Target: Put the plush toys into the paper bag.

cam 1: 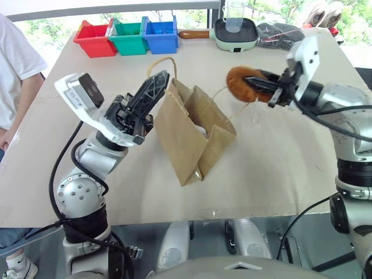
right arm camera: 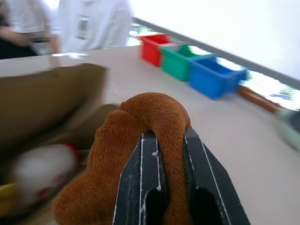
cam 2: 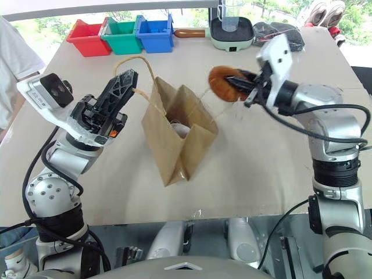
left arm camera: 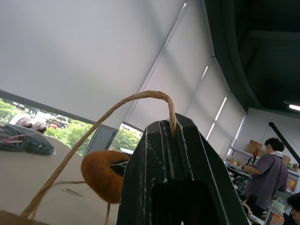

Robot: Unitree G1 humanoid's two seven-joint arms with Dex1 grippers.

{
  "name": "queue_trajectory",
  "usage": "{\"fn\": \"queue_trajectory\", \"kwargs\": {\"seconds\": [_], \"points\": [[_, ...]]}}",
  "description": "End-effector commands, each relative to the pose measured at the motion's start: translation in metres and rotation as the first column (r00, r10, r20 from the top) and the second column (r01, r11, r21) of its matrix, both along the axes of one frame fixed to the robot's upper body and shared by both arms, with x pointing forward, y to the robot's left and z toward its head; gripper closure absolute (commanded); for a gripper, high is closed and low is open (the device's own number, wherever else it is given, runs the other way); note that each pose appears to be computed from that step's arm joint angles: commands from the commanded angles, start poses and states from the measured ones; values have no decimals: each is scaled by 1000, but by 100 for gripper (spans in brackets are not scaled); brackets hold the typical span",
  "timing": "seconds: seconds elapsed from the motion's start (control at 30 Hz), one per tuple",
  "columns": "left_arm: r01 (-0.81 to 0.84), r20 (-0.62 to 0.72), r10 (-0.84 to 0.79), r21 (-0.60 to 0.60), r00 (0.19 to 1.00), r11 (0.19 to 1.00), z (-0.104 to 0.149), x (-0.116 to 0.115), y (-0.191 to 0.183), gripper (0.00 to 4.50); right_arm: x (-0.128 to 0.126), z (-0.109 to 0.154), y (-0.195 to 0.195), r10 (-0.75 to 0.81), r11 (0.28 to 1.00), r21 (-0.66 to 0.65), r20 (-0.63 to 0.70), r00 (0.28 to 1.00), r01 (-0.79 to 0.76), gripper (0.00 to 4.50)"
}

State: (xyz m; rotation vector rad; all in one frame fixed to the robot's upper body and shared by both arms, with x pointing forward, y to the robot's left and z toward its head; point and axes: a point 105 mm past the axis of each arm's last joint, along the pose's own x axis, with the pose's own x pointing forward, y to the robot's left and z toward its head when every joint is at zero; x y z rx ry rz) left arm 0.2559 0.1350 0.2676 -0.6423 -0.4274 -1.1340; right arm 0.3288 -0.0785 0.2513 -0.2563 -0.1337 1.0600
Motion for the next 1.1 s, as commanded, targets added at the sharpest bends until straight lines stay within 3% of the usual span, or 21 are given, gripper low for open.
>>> {"fn": "queue_trajectory", "kwargs": {"seconds": [0.03,0.23,0.37,0.47,0.5,0.53,0.6,0.7,0.9,1.0,1.1], "points": [[23,32,-23,0,999,1000,5,-6,-3,450,-11,20,12,56,998,-36,83,995,-53,440],[7,28,-7,10,1000,1000,-1,-11,-3,450,-21,7,37,199,960,-220,107,974,-172,440],[-4,26,4,9,1000,1000,-4,-14,-4,450,-29,-24,76,376,856,-411,76,923,-314,440],[-11,24,11,2,1000,1000,-5,-16,-2,450,-34,-39,107,477,804,-397,-12,879,-442,440],[-17,23,17,-1,1000,1000,-5,-16,-1,450,-37,-43,112,507,779,-408,-36,861,-476,378],[-22,23,22,-2,999,1000,-6,-16,0,450,-39,-45,112,526,761,-422,-44,849,-493,343],[-32,23,32,-4,999,999,-6,-17,1,450,-37,-43,110,525,765,-419,-33,850,-489,246],[-55,21,56,-9,998,998,-8,-19,5,450,-26,-34,92,461,807,-426,22,887,-408,112],[-89,24,90,-12,996,996,-10,-23,13,450,-21,-9,26,230,932,-289,5,973,-219,112],[-98,27,98,-14,995,995,-10,-24,16,450,-21,-12,-7,86,972,-213,-63,994,-98,112],[-105,30,106,-15,994,994,-9,-26,20,450,-17,-40,-57,-167,970,-206,-193,967,127,112]]}}
